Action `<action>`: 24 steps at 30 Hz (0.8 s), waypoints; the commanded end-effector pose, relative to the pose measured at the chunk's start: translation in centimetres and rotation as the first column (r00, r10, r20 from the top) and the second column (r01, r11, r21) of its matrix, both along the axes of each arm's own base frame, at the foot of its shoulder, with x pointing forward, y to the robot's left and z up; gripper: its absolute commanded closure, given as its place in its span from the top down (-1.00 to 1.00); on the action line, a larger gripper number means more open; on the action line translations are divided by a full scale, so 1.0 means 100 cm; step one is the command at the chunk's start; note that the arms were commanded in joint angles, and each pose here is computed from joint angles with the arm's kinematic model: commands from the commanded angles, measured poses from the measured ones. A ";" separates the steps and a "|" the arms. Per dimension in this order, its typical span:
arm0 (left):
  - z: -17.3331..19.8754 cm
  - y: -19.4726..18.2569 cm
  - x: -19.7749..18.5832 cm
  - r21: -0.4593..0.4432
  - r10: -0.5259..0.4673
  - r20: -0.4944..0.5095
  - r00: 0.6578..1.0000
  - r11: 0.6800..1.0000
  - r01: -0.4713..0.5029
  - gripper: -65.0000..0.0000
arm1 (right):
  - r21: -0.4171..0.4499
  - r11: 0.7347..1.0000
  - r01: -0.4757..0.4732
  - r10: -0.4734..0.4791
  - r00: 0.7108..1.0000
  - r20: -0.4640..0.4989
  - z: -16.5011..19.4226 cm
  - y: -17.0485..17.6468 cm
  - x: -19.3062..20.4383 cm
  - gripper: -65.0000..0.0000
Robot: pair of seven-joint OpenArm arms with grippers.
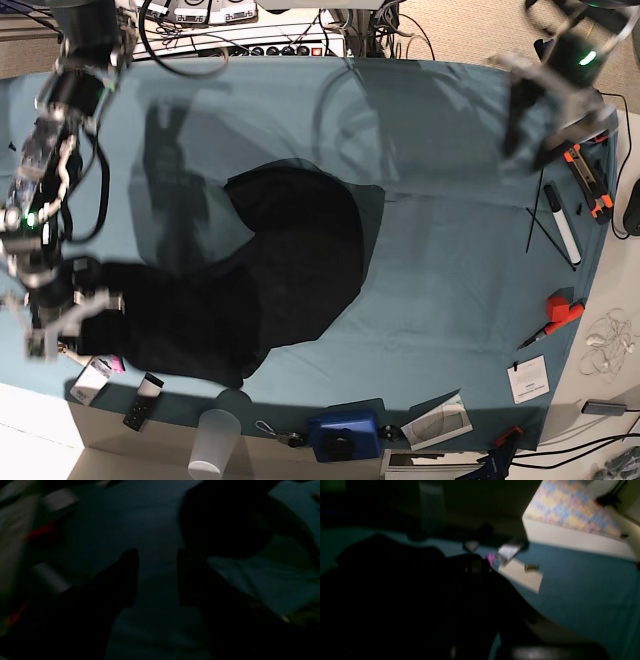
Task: Layout the t-shirt on the table in an organized manner, then fold the t-shirt properly
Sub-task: 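Lift the black t-shirt with the right gripper and drag it across the table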
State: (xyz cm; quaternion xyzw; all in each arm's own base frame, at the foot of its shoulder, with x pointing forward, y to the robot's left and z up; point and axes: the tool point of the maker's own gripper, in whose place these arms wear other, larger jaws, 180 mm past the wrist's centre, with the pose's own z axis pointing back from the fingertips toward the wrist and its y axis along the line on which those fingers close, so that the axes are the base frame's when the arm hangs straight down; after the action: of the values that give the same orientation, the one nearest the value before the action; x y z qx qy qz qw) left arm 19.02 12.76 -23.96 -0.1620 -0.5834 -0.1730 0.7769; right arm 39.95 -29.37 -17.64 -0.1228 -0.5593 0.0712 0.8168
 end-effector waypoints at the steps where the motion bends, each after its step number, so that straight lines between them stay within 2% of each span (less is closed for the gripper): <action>1: 0.011 -0.016 0.002 -0.020 -0.056 0.046 0.997 0.998 0.057 -0.19 | -0.017 1.000 -0.003 0.004 0.999 0.052 0.016 -0.003 0.001 -1.00; 3: 0.009 -0.045 0.004 -0.020 -0.146 0.055 0.988 0.989 0.147 -0.19 | -0.016 1.000 -0.003 0.004 1.000 0.020 0.003 -0.003 -0.004 -1.00; 4: 0.008 -0.055 0.008 -0.017 -0.159 0.059 0.985 0.987 0.161 -0.19 | -0.017 1.000 -0.004 0.004 1.000 0.004 -0.003 -0.003 -0.007 -1.00; 8: 0.011 -0.081 0.031 0.009 -0.138 0.094 0.986 0.990 0.138 -0.19 | -0.017 1.000 -0.005 0.004 0.999 -0.054 -0.026 -0.003 -0.018 -1.00; 12: 0.011 -0.103 0.046 -0.006 -0.133 0.108 0.985 0.991 0.134 0.12 | -0.020 1.000 -0.006 0.004 0.996 -0.095 -0.041 -0.003 -0.027 -1.00; 14: -0.002 -0.103 0.058 -0.013 -0.082 0.075 0.994 0.996 0.083 0.21 | -0.028 1.000 -0.003 0.000 0.994 -0.112 -0.047 -0.004 -0.031 -1.00; 16: -0.021 -0.103 0.069 -0.001 -0.052 0.035 0.998 0.999 0.052 0.22 | -0.046 0.999 0.006 -0.012 0.992 -0.127 -0.052 -0.007 -0.034 -1.00; 19: -0.052 -0.108 0.079 0.006 -0.067 -0.058 0.996 0.998 0.068 0.22 | -0.050 0.999 0.008 -0.015 0.990 -0.140 -0.056 -0.008 -0.037 -1.00; 22: -0.074 -0.119 0.087 -0.046 -0.109 -0.178 0.978 0.994 0.102 0.22 | -0.048 0.999 0.008 -0.014 0.990 -0.143 -0.058 -0.007 -0.038 -1.00; 24: -0.077 -0.123 0.095 -0.077 -0.125 -0.212 0.969 0.991 0.111 0.22 | -0.048 0.999 0.008 -0.014 0.990 -0.143 -0.058 -0.007 -0.038 -1.00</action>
State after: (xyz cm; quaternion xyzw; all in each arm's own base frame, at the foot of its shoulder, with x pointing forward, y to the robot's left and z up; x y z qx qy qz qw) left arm 27.97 0.56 -32.98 -0.2345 -0.4700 -0.1846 0.8307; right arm 35.55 -29.75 -25.32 -0.1294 -0.4714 0.0862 0.8681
